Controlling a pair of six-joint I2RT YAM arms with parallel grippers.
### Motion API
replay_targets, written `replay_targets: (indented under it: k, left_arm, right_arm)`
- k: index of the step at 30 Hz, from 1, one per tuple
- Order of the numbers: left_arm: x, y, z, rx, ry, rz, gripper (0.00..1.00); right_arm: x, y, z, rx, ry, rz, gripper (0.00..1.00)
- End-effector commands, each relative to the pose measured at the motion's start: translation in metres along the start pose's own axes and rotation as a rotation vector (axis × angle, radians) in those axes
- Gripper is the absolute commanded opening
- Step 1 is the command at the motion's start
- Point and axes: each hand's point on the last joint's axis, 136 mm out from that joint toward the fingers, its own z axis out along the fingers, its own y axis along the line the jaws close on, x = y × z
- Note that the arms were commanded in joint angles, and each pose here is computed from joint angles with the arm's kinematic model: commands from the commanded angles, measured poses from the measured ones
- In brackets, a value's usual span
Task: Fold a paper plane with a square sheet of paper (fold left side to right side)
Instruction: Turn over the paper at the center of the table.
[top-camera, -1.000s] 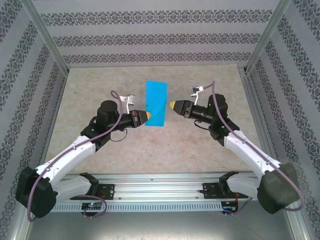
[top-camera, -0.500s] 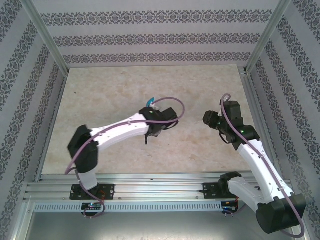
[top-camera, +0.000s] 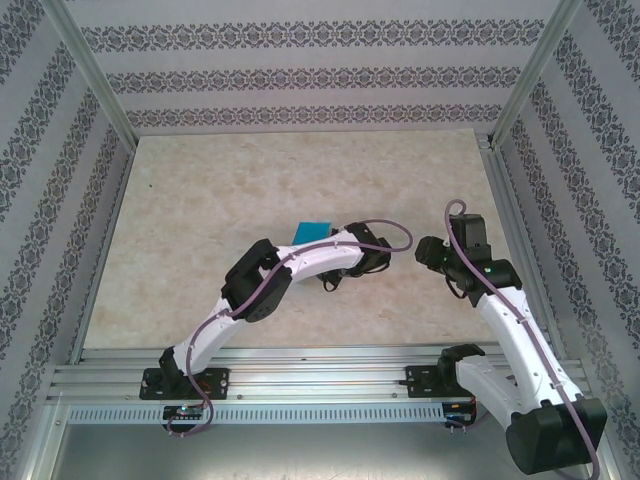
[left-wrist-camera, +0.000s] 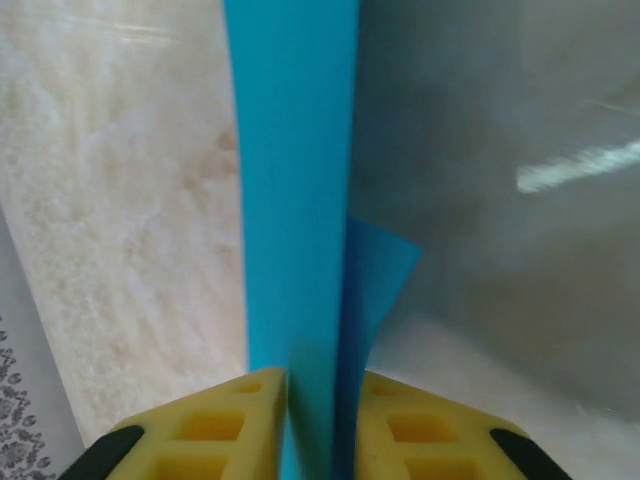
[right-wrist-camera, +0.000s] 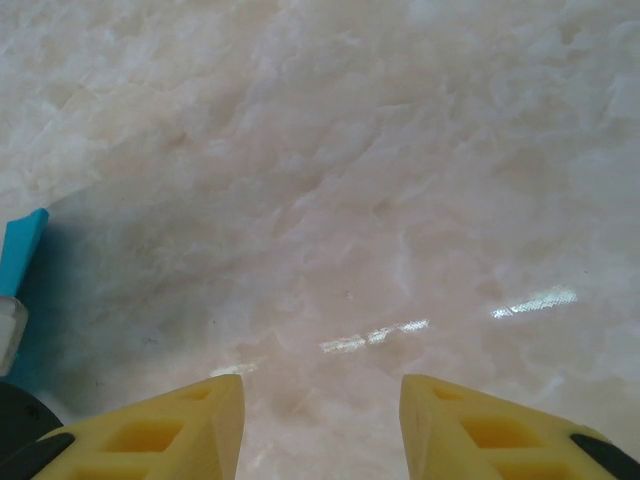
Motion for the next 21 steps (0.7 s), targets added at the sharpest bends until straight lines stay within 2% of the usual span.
replay_targets:
  k: [1,6,8,11,16,21]
  left_arm:
    - [-0.014,-0.016,-0.029,0.203,-0.043,-0.010,0.34]
    - [-0.028,-0.014,-0.069,0.515,-0.133,-0.093,0.47]
    - [-0.030,-0.002,-0.084,0.655,-0.182,-0.153,0.49]
    - [-0.028,0.030,-0.090,0.795,-0.239,-0.264,0.54]
    - [-0.013,0.081,-0.067,0.999,-0.285,-0.491,0.65]
    - [0.007,0.106,-0.035,1.084,-0.290,-0.628,0.73]
  right_arm:
    - [0.010,-0.001,0.002,-0.030,0.029,-0.007,0.47]
    - [0.014,0.029,0.010,-0.209,0.056,0.028,0.46]
    - [0.016,0.048,0.016,-0.305,0.076,0.062,0.45]
    - [0.023,0.082,0.027,-0.416,0.099,0.071,0.45]
    - [0.039,0.154,0.053,-0.527,0.138,0.010,0.45]
    - [0.052,0.223,0.088,-0.591,0.201,-0.048,0.44]
